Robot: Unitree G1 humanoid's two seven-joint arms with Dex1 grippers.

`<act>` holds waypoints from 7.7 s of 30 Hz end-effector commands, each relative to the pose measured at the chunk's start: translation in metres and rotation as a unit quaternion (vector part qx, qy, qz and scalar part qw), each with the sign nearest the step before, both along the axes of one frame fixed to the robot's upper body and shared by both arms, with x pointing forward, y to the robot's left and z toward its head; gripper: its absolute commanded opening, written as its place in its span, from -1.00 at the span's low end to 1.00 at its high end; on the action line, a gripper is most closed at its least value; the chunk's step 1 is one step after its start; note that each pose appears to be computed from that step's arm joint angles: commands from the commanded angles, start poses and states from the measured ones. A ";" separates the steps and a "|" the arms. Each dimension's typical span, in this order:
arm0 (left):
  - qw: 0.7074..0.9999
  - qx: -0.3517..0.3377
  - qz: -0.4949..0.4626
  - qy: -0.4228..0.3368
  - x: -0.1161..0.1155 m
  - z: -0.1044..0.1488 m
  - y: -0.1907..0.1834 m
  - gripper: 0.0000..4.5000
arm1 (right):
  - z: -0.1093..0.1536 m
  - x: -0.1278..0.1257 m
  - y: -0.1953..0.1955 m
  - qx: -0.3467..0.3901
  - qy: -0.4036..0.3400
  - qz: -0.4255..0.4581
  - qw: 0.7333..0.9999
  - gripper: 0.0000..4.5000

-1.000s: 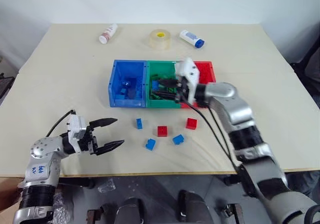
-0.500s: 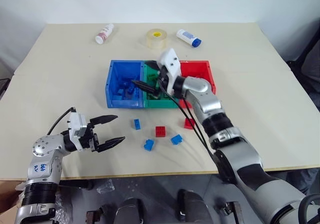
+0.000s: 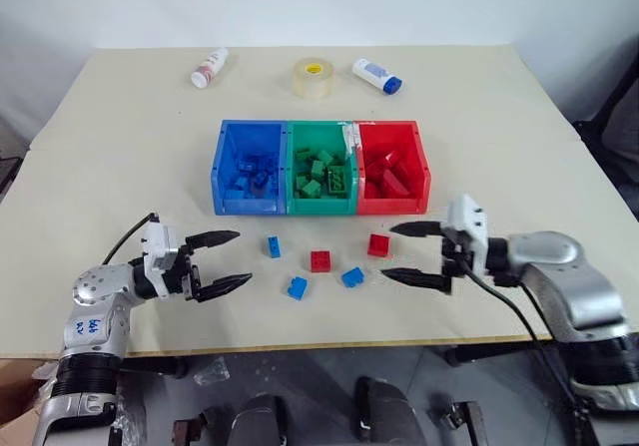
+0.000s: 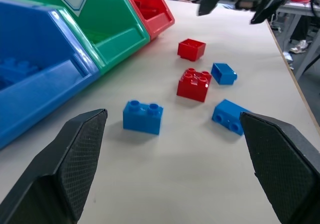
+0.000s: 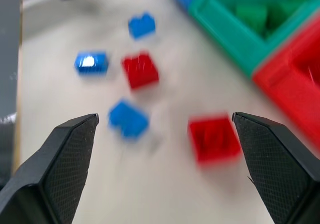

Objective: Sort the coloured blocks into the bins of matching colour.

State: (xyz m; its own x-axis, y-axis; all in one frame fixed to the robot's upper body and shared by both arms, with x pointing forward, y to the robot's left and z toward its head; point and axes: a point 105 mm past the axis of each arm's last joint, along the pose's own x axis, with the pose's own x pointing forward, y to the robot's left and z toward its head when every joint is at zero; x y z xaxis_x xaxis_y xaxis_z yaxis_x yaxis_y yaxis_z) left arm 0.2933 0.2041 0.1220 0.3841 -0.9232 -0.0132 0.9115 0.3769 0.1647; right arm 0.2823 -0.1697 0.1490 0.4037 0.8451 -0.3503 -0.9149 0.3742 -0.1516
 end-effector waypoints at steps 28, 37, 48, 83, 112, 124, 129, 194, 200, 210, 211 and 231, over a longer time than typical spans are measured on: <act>0.995 -0.009 -0.091 -0.037 -0.039 0.005 0.005 1.00 | -0.023 0.060 0.034 -0.008 -0.009 -0.002 1.000 0.58; 0.995 -0.009 -0.089 -0.034 -0.040 0.003 0.004 1.00 | 0.012 0.050 0.035 0.031 -0.061 -0.007 0.998 -0.35; 0.994 -0.011 -0.100 -0.034 -0.029 0.002 -0.003 1.00 | 0.095 0.135 0.014 0.062 -0.212 -0.168 0.961 -0.19; 0.994 -0.004 -0.105 -0.030 -0.018 0.005 0.004 1.00 | 0.007 -0.013 -0.006 -0.071 -0.024 0.038 0.997 0.97; 0.995 -0.010 -0.089 -0.042 -0.045 -0.002 0.001 1.00 | 0.026 0.041 0.090 0.008 -0.079 0.124 0.989 -0.98; 0.995 -0.010 -0.083 -0.050 -0.042 -0.001 0.000 1.00 | 0.037 0.046 0.103 -0.012 -0.080 0.156 0.984 -0.71; 0.996 -0.012 -0.078 -0.046 -0.045 -0.003 0.001 1.00 | 0.017 0.030 0.100 -0.040 -0.049 0.172 0.983 0.01; 0.996 -0.017 -0.075 -0.052 -0.045 -0.005 -0.007 1.00 | 0.117 0.128 0.225 0.131 -0.231 0.031 0.964 0.71; 0.996 -0.019 -0.074 -0.048 -0.046 -0.006 -0.007 1.00 | 0.101 0.120 0.209 0.121 -0.220 0.076 0.965 0.99; 0.996 -0.021 -0.083 -0.040 -0.040 -0.008 -0.006 1.00 | 0.056 0.061 0.123 0.063 -0.152 0.171 0.971 0.99; 0.996 -0.020 -0.084 -0.038 -0.039 -0.009 -0.005 1.00 | 0.050 0.051 0.107 0.053 -0.136 0.171 0.974 0.99; 0.996 -0.006 -0.088 -0.030 -0.036 -0.006 0.006 1.00 | -0.002 -0.008 0.052 -0.068 -0.013 0.130 0.989 0.99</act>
